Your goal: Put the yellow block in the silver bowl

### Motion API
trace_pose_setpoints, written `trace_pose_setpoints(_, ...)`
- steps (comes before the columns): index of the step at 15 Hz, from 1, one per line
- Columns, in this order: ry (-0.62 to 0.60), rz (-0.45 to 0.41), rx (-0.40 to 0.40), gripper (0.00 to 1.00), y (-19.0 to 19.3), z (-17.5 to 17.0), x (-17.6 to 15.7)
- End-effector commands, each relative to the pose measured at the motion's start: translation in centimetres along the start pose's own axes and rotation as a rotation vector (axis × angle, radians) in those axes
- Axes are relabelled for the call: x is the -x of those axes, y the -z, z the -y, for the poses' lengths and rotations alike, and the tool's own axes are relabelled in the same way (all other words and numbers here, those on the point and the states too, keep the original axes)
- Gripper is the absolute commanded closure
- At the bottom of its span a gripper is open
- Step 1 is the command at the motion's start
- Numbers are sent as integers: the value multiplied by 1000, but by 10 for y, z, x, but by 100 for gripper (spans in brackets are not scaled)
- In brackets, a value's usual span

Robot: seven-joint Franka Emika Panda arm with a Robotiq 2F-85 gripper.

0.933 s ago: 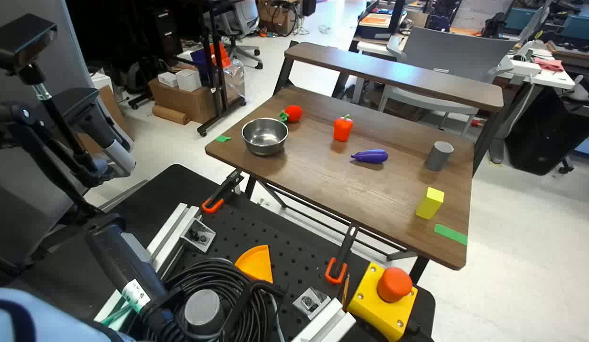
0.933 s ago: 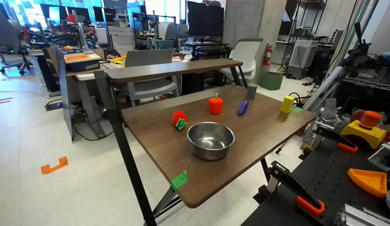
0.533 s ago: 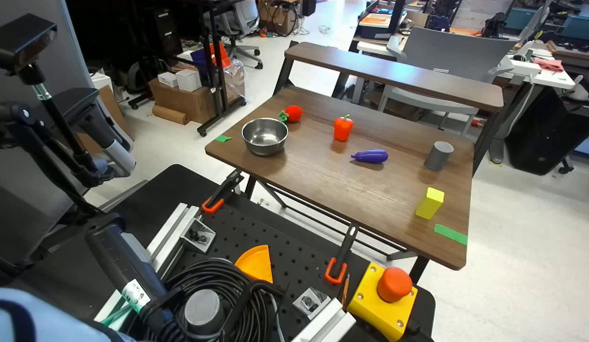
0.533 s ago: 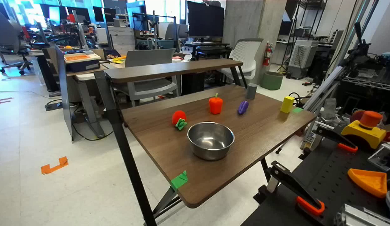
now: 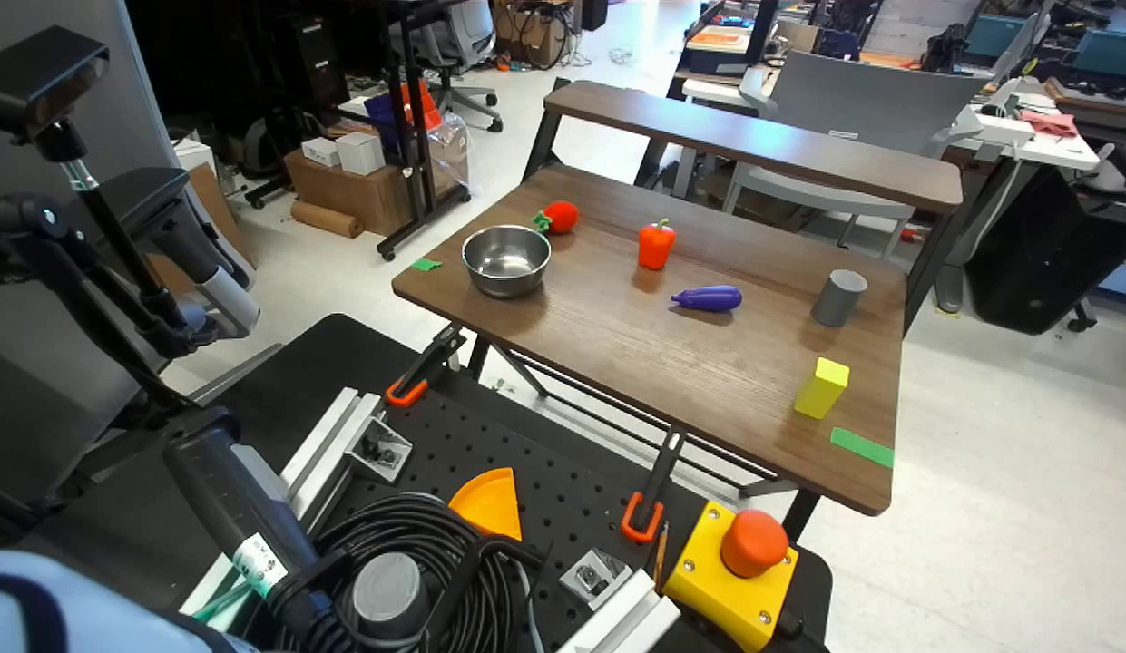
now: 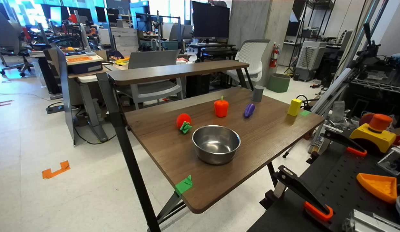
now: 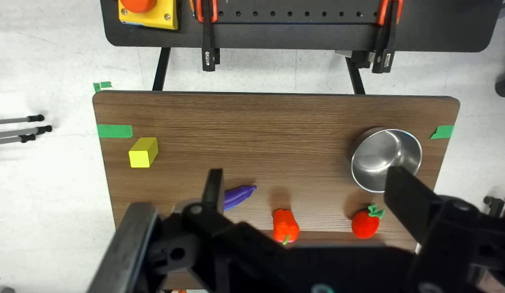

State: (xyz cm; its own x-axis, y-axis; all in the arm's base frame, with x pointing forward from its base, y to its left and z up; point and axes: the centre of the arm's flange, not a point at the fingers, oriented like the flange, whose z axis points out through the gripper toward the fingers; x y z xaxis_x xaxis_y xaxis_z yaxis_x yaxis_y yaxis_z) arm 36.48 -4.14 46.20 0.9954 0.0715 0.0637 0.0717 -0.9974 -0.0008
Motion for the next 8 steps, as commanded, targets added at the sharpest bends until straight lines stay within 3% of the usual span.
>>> trace_pose_setpoints(1, -45, -17, -14, 0, -2, -30, -19)
trace_pose_setpoints(8, -217, -82, 4, 0, -38, -126, -45)
